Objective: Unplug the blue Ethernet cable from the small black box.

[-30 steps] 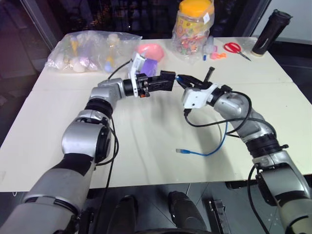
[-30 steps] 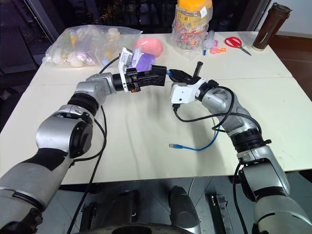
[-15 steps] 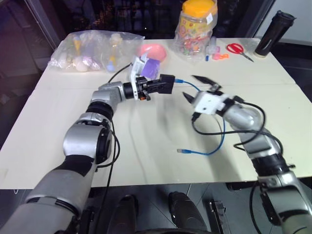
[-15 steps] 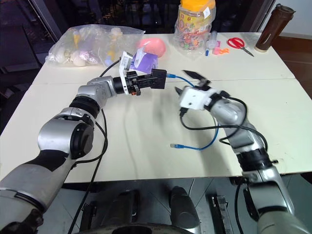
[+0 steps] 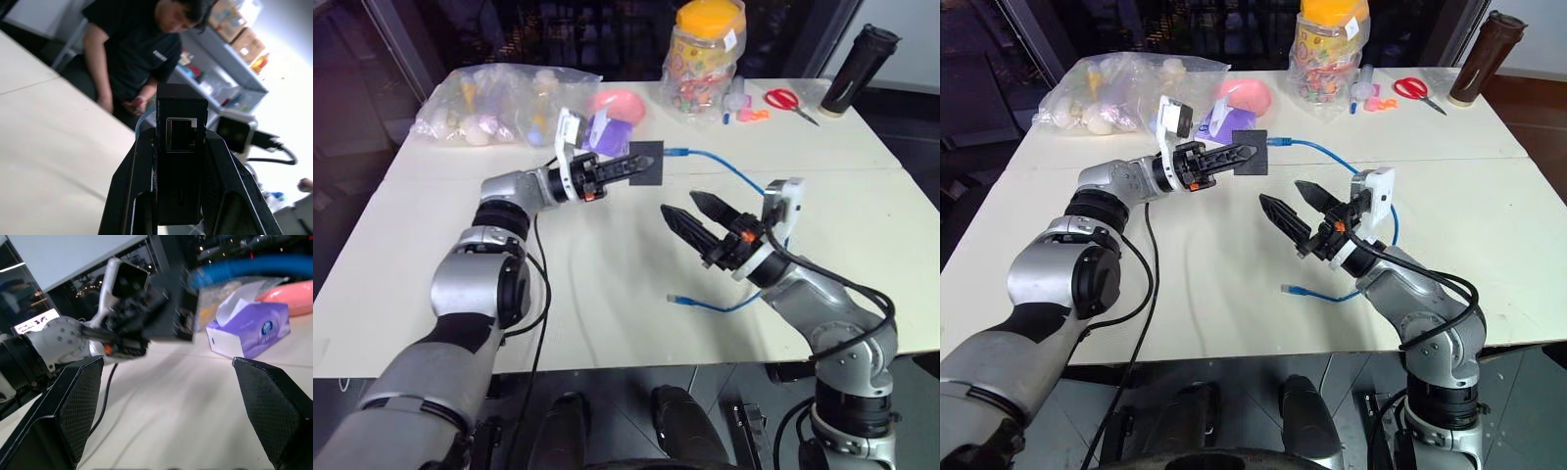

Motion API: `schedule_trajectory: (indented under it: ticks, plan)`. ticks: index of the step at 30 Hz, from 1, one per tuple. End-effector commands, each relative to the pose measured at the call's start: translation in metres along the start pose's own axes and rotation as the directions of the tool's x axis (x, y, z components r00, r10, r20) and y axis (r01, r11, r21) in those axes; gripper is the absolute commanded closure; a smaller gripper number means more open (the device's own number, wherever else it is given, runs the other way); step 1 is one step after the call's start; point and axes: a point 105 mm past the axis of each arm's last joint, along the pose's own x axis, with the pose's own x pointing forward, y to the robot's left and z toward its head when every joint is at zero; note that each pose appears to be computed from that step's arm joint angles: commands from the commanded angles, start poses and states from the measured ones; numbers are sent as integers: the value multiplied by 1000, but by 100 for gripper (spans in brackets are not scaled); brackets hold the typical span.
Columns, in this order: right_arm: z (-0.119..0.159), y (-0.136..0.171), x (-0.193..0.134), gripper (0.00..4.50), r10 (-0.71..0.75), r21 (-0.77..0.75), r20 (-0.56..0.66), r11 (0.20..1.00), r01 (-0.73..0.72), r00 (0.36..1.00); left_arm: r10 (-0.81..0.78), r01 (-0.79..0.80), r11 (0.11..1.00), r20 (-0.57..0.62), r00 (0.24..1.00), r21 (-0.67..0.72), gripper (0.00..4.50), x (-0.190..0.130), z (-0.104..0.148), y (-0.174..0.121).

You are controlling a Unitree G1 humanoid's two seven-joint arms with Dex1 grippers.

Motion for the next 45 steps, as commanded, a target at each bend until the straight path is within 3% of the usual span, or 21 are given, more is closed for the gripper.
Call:
schedule_trajectory:
  ticks: [1,19,22,26,29,38,45]
  plan:
    - [21,1,5,13,0,31,108,1000,-3,994,-84,83,996,-46,995,-19,400,7,-7,-11]
    - [32,3,10,13,39,82,149,995,-51,988,-98,97,995,-39,994,-36,400,12,-13,-15]
    - [30,3,11,95,42,80,143,995,-54,989,-97,95,995,-44,994,-34,400,13,-14,-15]
    - [29,4,12,309,45,82,139,995,-57,989,-101,99,995,-52,994,-31,400,14,-15,-16]
    - [28,5,14,444,50,86,137,994,-63,989,-102,101,995,-63,993,-27,400,15,-17,-16]
    - [23,2,15,448,34,116,125,992,-49,992,-74,74,997,-51,996,-6,400,13,-13,-14]
    - [37,-4,6,448,33,268,222,959,-94,975,-60,60,997,-10,998,41,400,7,1,-15]
